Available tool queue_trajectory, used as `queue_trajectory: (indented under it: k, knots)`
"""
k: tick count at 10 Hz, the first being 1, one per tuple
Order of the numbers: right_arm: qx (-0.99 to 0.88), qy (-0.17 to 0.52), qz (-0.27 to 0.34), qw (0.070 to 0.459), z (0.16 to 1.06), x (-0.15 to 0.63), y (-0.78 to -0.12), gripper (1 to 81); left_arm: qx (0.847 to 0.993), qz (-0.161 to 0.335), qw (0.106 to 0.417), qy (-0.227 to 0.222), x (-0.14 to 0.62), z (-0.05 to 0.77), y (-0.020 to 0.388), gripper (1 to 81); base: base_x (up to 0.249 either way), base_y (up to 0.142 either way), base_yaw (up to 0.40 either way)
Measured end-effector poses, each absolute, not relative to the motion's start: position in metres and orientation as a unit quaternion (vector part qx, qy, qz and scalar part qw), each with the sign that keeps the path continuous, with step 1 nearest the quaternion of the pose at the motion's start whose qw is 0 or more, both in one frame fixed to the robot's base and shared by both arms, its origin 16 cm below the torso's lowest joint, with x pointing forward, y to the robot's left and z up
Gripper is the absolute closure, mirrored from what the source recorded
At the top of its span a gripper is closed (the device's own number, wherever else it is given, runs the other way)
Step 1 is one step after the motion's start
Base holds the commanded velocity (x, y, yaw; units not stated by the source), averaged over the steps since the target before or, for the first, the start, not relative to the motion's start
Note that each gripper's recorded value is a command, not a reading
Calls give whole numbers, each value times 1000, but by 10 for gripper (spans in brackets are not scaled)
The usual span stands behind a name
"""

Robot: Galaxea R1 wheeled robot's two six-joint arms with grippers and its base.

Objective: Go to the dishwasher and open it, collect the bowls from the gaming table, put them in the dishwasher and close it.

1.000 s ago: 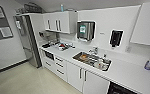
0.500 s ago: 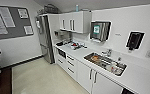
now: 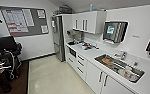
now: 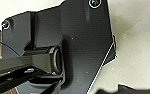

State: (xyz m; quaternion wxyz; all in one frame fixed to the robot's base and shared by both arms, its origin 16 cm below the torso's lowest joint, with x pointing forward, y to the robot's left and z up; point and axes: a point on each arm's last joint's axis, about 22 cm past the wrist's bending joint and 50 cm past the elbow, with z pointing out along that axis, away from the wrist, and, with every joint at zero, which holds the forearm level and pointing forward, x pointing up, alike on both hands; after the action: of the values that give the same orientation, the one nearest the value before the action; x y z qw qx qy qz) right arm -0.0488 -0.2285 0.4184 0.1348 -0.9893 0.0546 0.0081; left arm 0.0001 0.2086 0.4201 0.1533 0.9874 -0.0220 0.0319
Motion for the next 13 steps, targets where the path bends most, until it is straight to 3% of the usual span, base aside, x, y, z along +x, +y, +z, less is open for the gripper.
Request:
queue_trajectory:
  k: [4,6,13]
  knots:
    - [-977,55,1,208,441,-45,-194,10,983,31,182,-21,-2,428,197,10,0,0,365]
    - [-978,58,-2,198,442,-51,-217,10,983,34,178,-21,0,428,206,10,0,0,366]
    - [-977,52,-5,207,444,-51,-204,10,983,32,180,-21,-5,428,203,10,0,0,365]
